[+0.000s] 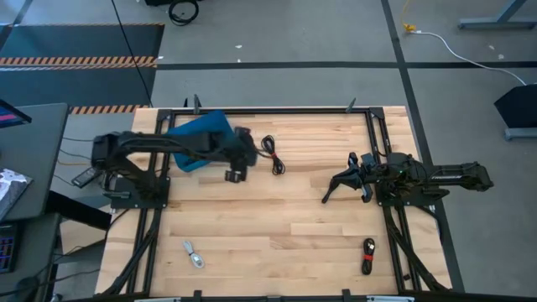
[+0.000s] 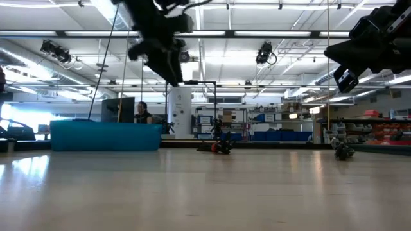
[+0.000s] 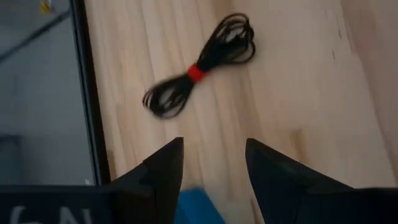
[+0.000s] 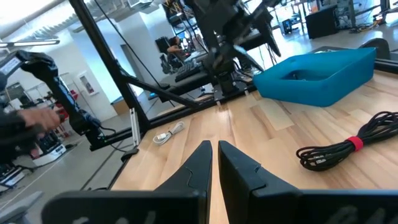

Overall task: Pick and place USB-C Cables
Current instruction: Put the black charger cable into the blue bin

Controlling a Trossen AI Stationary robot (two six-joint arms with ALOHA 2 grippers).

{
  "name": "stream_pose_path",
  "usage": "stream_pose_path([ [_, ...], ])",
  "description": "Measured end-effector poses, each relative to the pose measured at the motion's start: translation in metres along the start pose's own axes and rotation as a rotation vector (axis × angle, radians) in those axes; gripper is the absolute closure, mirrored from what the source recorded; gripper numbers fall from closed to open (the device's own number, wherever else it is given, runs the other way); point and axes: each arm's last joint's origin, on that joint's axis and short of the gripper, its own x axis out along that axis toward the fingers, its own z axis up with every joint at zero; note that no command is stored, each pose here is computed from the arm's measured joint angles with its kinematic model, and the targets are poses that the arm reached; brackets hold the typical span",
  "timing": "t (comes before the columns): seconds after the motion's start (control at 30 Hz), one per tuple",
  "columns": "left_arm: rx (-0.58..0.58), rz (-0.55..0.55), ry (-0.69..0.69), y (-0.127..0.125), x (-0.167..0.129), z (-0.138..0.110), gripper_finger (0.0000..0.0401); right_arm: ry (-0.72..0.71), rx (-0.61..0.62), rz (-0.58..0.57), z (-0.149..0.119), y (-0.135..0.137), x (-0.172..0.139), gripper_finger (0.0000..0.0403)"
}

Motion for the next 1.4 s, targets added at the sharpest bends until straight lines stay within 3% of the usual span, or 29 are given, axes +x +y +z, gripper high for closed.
stream_pose_path([
  [0.2, 0.092, 0.031, -0.058, -0.013, 0.046, 0.022, 0.0220, -0.001, 0.004, 0.000, 0.000, 0.000, 0.000, 0.0369],
  [0.47, 0.258, 0.079, 0.011, -0.023, 0.091, 0.024, 0.0218, 0.019, 0.025, 0.005, -0.002, 0.000, 0.000, 0.0369],
  [0.6, 0.329, 0.118, -0.026, -0.022, 0.102, 0.029, 0.0218, 0.019, 0.025, 0.002, -0.002, 0.000, 0.001, 0.0369],
  [0.73, 0.323, 0.127, -0.070, -0.019, 0.108, 0.032, 0.0218, 0.022, 0.026, -0.002, -0.002, 0.000, 0.001, 0.0369],
  [1.07, 0.392, 0.071, -0.067, -0.029, 0.130, 0.034, 0.0220, 0.045, 0.033, -0.013, -0.004, -0.001, 0.003, 0.0369],
  [1.4, 0.375, 0.095, -0.145, -0.028, 0.135, 0.040, 0.0220, 0.052, 0.043, -0.015, -0.005, -0.001, 0.003, 0.0369],
])
